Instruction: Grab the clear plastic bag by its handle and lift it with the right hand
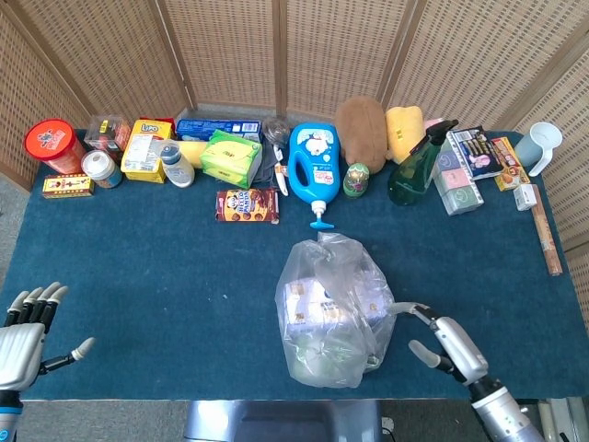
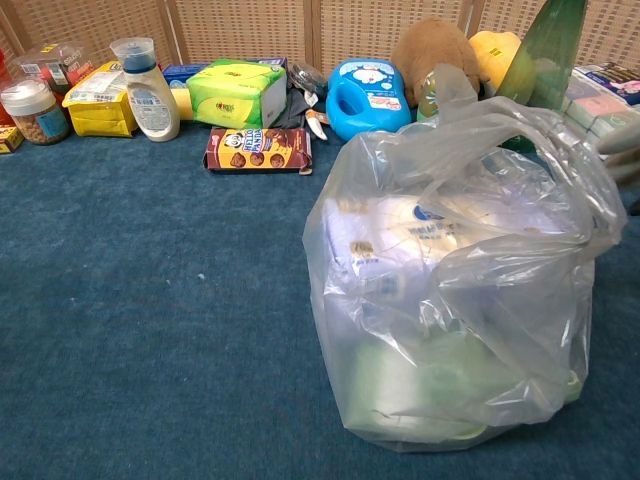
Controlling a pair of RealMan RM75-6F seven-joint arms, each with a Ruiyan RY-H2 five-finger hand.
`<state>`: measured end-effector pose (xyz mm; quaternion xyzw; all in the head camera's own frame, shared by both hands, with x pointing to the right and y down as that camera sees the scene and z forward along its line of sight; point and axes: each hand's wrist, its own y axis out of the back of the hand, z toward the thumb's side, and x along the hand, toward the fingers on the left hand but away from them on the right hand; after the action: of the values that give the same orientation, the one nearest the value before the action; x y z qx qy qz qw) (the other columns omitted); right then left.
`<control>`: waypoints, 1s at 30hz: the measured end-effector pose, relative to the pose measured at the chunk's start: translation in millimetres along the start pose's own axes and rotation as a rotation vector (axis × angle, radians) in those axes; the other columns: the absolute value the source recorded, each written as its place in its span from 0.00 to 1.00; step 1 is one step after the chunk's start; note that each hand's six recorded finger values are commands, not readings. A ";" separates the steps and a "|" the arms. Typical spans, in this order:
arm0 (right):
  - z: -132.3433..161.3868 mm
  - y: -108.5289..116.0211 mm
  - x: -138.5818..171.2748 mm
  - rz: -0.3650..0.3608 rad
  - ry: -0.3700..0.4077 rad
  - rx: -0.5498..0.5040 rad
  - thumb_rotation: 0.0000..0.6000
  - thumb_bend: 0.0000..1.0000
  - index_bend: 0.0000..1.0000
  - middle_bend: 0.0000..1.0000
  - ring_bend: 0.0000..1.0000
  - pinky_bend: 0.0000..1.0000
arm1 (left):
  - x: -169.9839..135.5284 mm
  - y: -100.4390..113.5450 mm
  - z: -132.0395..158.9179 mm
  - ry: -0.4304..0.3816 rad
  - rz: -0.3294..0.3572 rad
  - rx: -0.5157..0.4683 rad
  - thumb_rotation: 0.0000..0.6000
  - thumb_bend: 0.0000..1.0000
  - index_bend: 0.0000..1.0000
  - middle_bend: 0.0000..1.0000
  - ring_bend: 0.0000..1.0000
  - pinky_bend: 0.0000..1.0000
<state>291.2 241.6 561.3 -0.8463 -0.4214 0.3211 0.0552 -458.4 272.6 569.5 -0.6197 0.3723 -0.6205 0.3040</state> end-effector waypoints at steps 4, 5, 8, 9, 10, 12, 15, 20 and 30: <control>7.5 -11.7 -7.2 0.028 0.023 -0.015 0.00 0.13 0.25 0.28 0.22 0.24 | -0.4 -3.8 -2.4 0.005 -0.011 -0.005 0.00 0.14 0.06 0.03 0.00 0.00; 9.5 -15.3 -9.6 0.037 0.029 -0.015 0.00 0.13 0.25 0.28 0.22 0.24 | -0.2 -5.4 -3.0 0.005 -0.015 -0.006 0.00 0.14 0.06 0.03 0.00 0.00; 16.1 -25.4 -16.8 0.061 0.046 -0.021 0.00 0.13 0.25 0.28 0.22 0.24 | 1.4 -8.6 -3.9 0.002 -0.024 -0.009 0.00 0.14 0.06 0.03 0.00 0.00; 18.5 -28.1 -18.8 0.066 0.051 -0.026 0.00 0.13 0.25 0.28 0.22 0.24 | 1.8 -9.0 -4.1 0.001 -0.024 -0.010 0.00 0.14 0.06 0.03 0.00 0.00; 20.3 -30.1 -20.5 0.069 0.055 -0.029 0.00 0.13 0.25 0.28 0.22 0.24 | 2.3 -9.5 -4.5 0.000 -0.024 -0.011 0.00 0.14 0.06 0.03 0.00 0.00; 23.7 -34.1 -24.3 0.074 0.059 -0.036 0.00 0.13 0.25 0.28 0.22 0.24 | 3.0 -10.7 -5.0 -0.001 -0.027 -0.015 0.00 0.14 0.06 0.03 0.00 0.00; 26.2 -39.0 -29.3 0.082 0.057 -0.047 0.00 0.13 0.25 0.28 0.22 0.24 | 4.3 -13.8 -6.2 -0.003 -0.036 -0.018 0.00 0.14 0.06 0.03 0.00 0.00; 31.2 -46.5 -39.1 0.094 0.057 -0.077 0.00 0.13 0.25 0.28 0.22 0.24 | 8.0 -16.2 -7.2 -0.011 -0.041 -0.020 0.00 0.14 0.06 0.03 0.00 0.00; 50.4 -58.0 -50.7 0.145 0.063 -0.276 0.00 0.13 0.28 0.31 0.23 0.24 | 8.2 -21.5 -15.5 0.007 -0.050 -0.025 0.00 0.14 0.06 0.03 0.00 0.00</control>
<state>199.9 231.8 567.9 -0.8839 -0.3971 0.2365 -0.0716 -472.4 278.6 592.7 -0.6301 0.3655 -0.6254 0.2796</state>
